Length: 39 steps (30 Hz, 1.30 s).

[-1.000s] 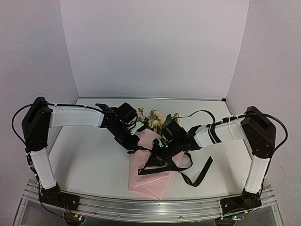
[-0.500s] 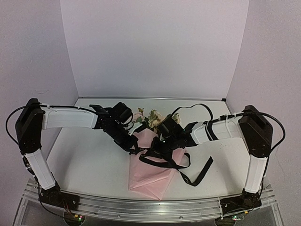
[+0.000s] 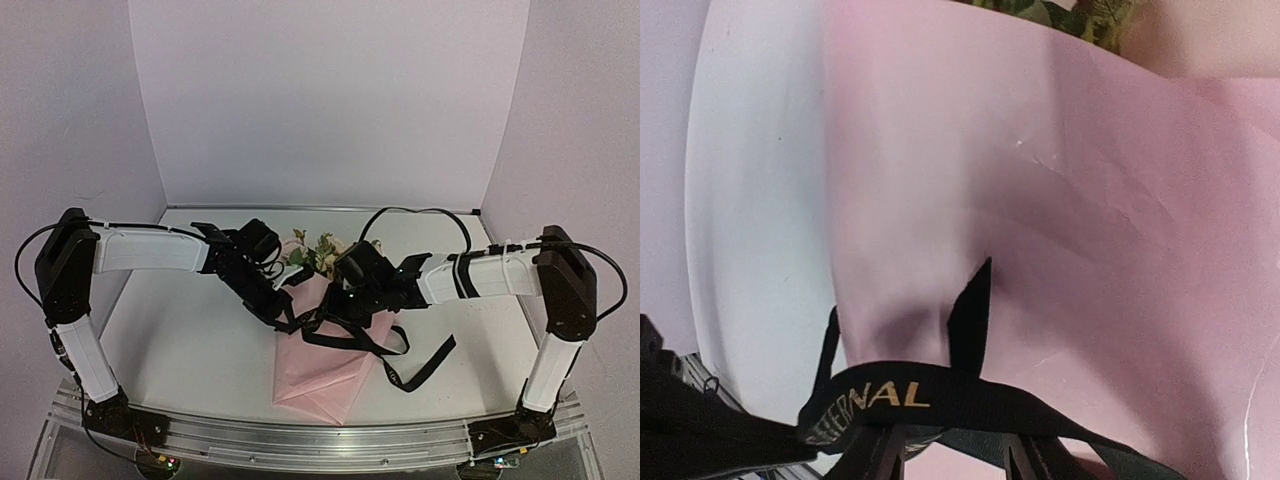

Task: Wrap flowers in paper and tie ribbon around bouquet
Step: Cross the ribbon over the folded bouquet.

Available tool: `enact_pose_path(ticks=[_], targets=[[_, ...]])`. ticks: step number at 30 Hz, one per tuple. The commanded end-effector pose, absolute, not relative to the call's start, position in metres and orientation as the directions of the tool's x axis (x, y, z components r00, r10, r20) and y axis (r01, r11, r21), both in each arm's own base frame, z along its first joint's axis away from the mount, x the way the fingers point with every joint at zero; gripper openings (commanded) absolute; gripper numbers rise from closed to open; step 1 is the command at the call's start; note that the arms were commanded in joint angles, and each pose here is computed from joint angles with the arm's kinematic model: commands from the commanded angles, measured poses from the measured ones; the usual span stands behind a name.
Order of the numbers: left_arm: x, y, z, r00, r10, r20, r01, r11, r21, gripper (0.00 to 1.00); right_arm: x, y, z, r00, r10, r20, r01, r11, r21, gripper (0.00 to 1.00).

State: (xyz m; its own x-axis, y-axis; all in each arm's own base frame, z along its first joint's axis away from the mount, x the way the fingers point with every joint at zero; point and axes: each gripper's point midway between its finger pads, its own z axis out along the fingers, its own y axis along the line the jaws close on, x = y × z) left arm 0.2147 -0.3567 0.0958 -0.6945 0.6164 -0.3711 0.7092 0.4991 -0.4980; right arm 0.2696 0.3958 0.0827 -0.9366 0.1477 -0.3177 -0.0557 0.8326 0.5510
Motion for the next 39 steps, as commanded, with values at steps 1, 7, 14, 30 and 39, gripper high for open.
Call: enact_pose_path(ticks=[1,7,14,30,39], targets=[[0.213,-0.362,0.106,-0.672,0.628,-0.393,0.725,0.451,-0.520,0.01,0.267,0.388,0.113,-0.909,0.145,-0.392,-0.105,0.829,0.550,0.38],[0.207,-0.366,0.111,-0.655,0.638,-0.404,0.732,0.406,-0.547,0.02,0.259,0.372,0.112,-0.903,0.135,-0.407,-0.098,0.859,0.502,0.49],[0.194,-0.373,0.121,-0.615,0.663,-0.426,0.749,0.323,-0.579,0.06,0.258,0.353,0.112,-0.889,0.095,-0.448,-0.120,0.895,0.429,0.63],[0.174,-0.370,0.082,-0.551,0.762,-0.339,0.786,0.338,-0.518,0.07,0.260,0.371,0.111,-0.824,-0.215,-0.524,-0.411,0.864,0.292,0.65],[0.173,-0.368,0.085,-0.557,0.752,-0.352,0.787,0.343,-0.513,0.15,0.256,0.368,0.086,-0.881,-0.157,-0.446,-0.318,0.895,0.314,0.50]])
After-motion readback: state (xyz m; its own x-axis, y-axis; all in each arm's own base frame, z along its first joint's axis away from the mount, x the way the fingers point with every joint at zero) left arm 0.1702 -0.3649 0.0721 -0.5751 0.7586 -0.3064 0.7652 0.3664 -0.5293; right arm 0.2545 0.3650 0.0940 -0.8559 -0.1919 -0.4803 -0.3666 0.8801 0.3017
